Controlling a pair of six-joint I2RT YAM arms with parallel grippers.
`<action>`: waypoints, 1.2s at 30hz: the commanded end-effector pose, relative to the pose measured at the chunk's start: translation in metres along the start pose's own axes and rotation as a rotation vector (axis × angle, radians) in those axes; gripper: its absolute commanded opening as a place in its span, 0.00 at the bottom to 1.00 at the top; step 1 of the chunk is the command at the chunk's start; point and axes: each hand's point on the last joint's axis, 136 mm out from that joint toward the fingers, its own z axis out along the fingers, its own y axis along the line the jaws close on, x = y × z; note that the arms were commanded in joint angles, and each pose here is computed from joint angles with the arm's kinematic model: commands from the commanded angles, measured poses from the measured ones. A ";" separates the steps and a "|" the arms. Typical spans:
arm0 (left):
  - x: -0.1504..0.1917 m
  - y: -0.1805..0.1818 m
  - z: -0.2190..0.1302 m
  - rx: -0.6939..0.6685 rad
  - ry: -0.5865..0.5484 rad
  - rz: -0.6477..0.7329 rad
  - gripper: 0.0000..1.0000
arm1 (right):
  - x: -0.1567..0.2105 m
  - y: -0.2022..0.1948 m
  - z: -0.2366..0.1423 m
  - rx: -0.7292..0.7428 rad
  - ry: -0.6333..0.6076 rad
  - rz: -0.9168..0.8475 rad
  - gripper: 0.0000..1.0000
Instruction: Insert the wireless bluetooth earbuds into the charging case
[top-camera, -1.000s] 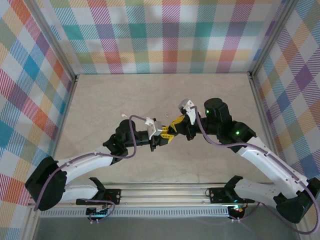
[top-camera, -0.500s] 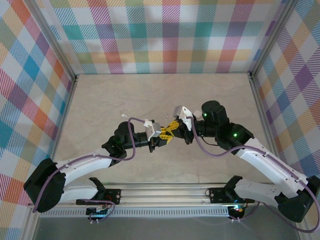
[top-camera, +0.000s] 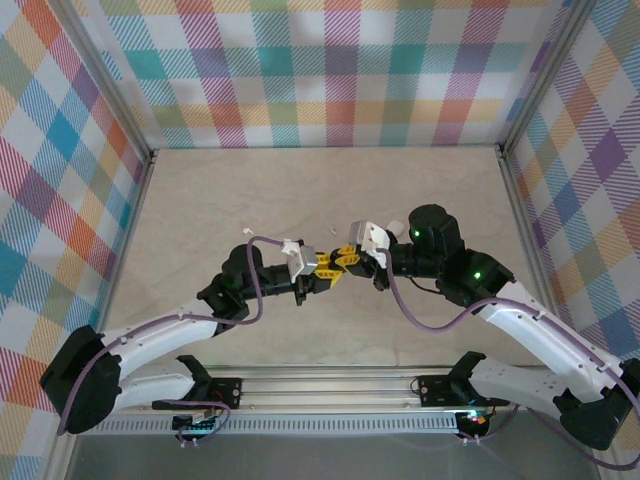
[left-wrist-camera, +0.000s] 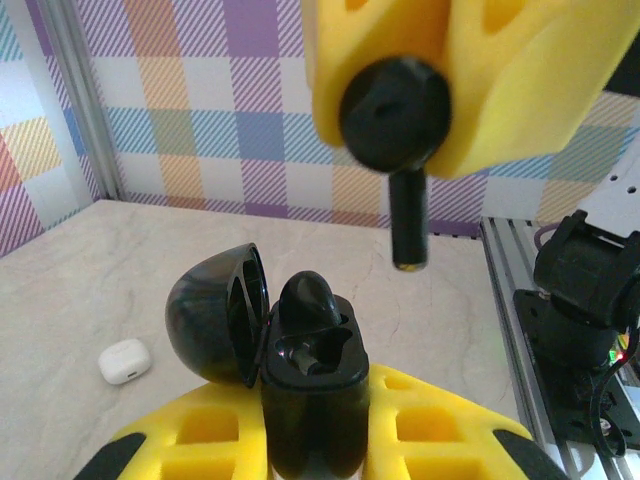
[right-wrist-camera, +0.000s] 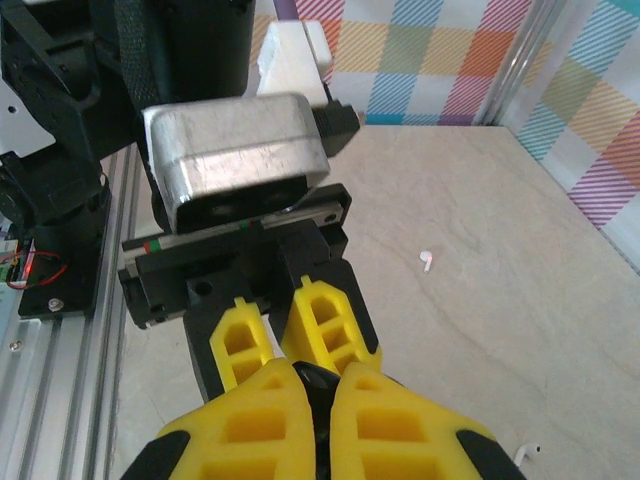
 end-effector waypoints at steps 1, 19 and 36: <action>-0.009 -0.008 -0.006 0.012 -0.034 0.013 0.00 | 0.002 0.005 0.001 -0.013 0.000 -0.042 0.03; -0.023 -0.005 -0.014 -0.025 -0.079 -0.003 0.00 | -0.006 0.006 0.013 0.030 -0.035 -0.155 0.03; -0.021 -0.005 -0.013 -0.025 -0.068 -0.002 0.00 | -0.008 0.000 0.013 0.074 -0.034 -0.202 0.03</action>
